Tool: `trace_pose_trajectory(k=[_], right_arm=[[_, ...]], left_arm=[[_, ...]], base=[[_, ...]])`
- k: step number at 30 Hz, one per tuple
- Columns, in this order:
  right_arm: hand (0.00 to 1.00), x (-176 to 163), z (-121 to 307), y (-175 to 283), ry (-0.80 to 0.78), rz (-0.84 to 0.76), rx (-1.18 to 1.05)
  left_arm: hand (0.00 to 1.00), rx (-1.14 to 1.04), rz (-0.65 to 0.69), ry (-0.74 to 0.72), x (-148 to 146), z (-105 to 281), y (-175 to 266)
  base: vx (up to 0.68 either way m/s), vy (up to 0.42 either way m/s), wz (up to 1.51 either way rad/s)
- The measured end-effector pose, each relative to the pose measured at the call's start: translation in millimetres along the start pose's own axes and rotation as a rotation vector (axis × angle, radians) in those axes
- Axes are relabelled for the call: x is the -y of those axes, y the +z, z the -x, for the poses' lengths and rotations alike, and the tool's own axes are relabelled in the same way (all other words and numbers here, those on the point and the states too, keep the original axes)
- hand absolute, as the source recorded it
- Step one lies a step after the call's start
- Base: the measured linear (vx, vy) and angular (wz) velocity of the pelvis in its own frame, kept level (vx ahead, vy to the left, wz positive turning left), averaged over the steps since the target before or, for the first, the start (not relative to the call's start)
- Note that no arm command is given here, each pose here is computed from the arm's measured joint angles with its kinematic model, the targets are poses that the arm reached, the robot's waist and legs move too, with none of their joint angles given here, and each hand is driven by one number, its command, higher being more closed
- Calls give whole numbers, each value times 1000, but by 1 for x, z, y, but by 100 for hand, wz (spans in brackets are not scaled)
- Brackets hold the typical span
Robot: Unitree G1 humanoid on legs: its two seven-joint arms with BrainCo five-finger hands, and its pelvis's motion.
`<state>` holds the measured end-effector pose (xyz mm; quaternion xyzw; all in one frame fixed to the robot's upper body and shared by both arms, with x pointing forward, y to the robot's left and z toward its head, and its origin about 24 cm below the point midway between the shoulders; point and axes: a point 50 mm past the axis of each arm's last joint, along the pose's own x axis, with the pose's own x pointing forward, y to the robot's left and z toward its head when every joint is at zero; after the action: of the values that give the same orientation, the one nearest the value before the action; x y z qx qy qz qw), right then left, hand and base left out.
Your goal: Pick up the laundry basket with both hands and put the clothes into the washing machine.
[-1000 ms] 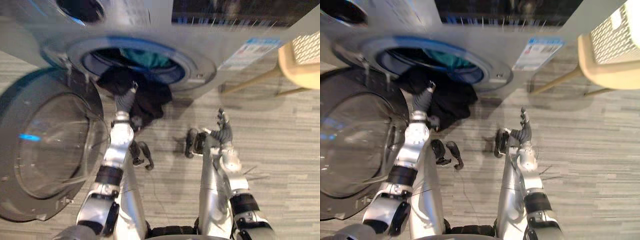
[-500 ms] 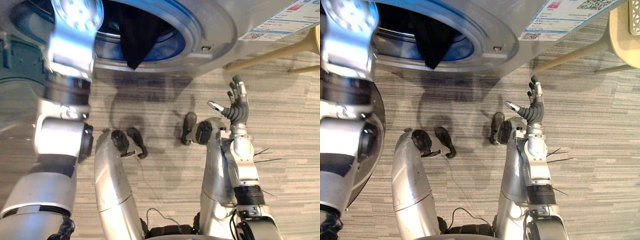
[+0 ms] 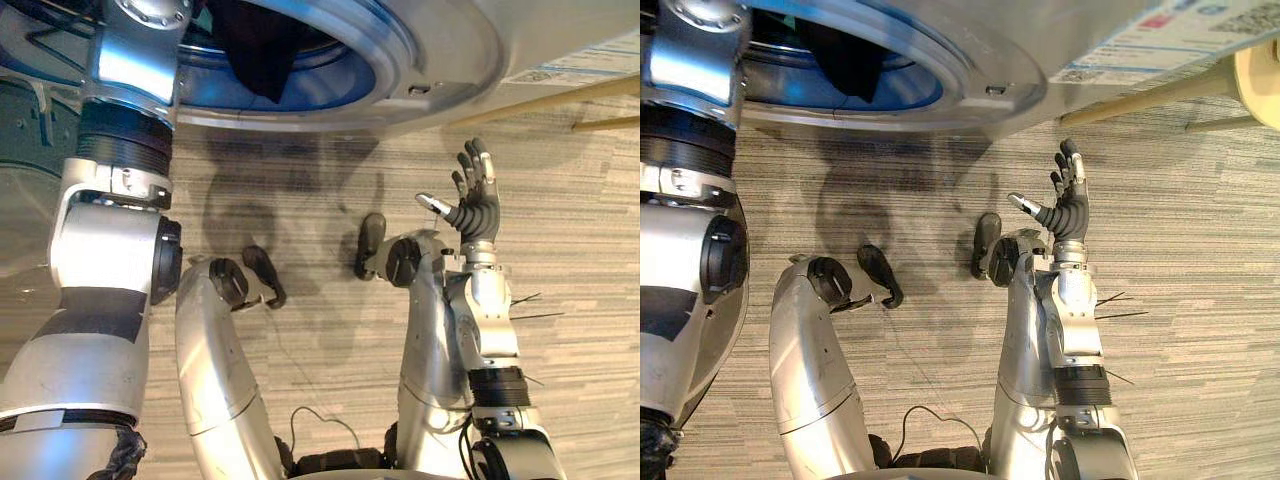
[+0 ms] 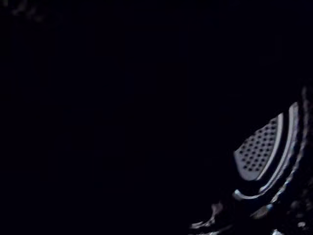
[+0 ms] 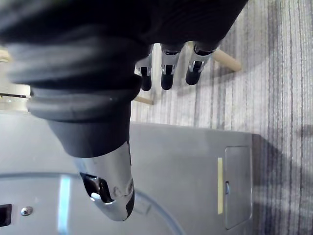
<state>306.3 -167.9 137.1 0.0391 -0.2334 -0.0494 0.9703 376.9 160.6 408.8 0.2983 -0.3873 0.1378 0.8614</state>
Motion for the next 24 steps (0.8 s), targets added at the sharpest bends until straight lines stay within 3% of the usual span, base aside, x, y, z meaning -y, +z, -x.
trace_pose_trajectory(k=[4,9,14,24], right_arm=[[0,-4,-1,1,57,-2,-2],[0,-7,0,0,125,-29,-15],[0,-5,-1,2,124,-46,-9],[0,3,-1,5,98,-26,4]], left_arm=[[0,-62,-44,-160,23,11,-18],[0,-72,-84,-234,25,14,-22],[0,-34,-105,-224,24,12,-9],[0,36,-92,3,-8,30,-8]], base=[[-4,0,1],[-12,-3,-1],[10,-15,7],[5,-22,6]])
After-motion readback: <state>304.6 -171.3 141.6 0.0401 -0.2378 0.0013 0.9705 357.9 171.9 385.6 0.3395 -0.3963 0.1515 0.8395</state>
